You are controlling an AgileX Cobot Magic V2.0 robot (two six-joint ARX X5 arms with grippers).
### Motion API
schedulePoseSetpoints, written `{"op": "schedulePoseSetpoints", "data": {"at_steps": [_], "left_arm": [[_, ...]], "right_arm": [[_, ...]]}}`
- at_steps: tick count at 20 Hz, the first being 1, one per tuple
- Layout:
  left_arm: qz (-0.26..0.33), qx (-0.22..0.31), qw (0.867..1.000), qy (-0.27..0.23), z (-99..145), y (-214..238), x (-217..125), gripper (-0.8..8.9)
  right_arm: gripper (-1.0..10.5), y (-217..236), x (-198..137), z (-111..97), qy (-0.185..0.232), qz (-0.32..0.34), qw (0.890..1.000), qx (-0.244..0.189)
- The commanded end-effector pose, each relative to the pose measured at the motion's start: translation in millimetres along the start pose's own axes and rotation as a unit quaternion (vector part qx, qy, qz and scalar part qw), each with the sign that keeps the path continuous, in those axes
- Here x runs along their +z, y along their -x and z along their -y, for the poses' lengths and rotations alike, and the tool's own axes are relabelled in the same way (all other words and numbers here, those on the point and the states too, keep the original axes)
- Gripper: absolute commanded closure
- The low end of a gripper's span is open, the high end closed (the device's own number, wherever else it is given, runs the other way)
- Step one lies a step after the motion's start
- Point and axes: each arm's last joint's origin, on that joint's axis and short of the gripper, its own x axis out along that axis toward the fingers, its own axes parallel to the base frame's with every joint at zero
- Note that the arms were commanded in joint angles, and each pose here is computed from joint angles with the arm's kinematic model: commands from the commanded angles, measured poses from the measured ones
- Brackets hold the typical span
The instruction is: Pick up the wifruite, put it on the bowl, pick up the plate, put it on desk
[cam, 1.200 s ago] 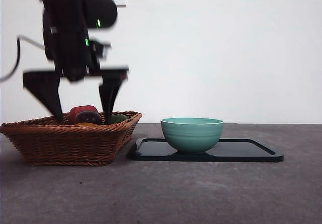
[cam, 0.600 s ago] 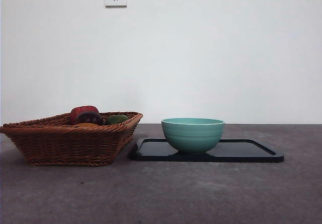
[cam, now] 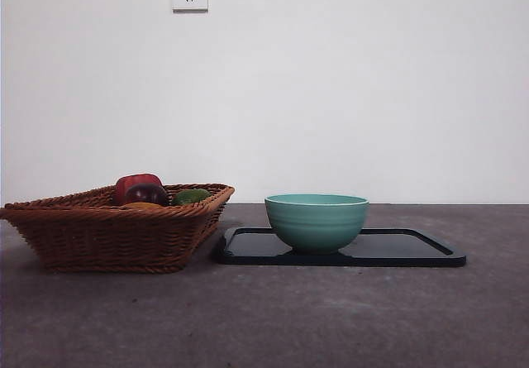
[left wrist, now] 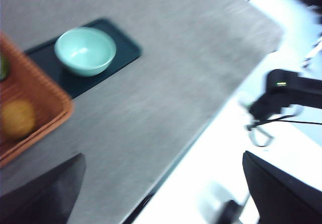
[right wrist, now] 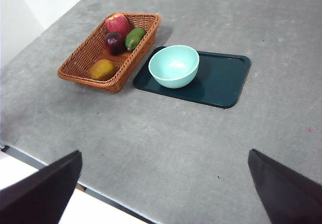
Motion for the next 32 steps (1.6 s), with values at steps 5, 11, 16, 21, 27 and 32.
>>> {"op": "schedulePoseSetpoints", "data": {"at_steps": [5,11,16,21,27,32], "left_arm": [[0.047,-0.043,0.997,-0.041,16,30,-21,2.41],[0.065,-0.054,0.995,-0.050,20,41,-32,2.44],[0.058,-0.054,0.996,-0.046,18,37,-45,2.47],[0.058,-0.054,0.996,-0.050,17,35,-49,2.47],[0.058,-0.054,0.995,-0.052,17,35,-49,2.47],[0.058,-0.054,0.995,-0.056,17,35,-49,2.47]], "right_arm": [[3.9,1,-5,1,-0.041,-0.036,0.999,-0.006],[3.9,-29,18,1,-0.095,-0.110,0.989,0.004],[3.9,-90,48,8,-0.119,-0.229,0.966,-0.028],[3.9,-167,75,19,-0.119,-0.265,0.957,-0.024],[3.9,-265,91,33,-0.151,-0.261,0.953,0.025],[3.9,-328,93,46,-0.163,-0.293,0.942,0.010]]}}
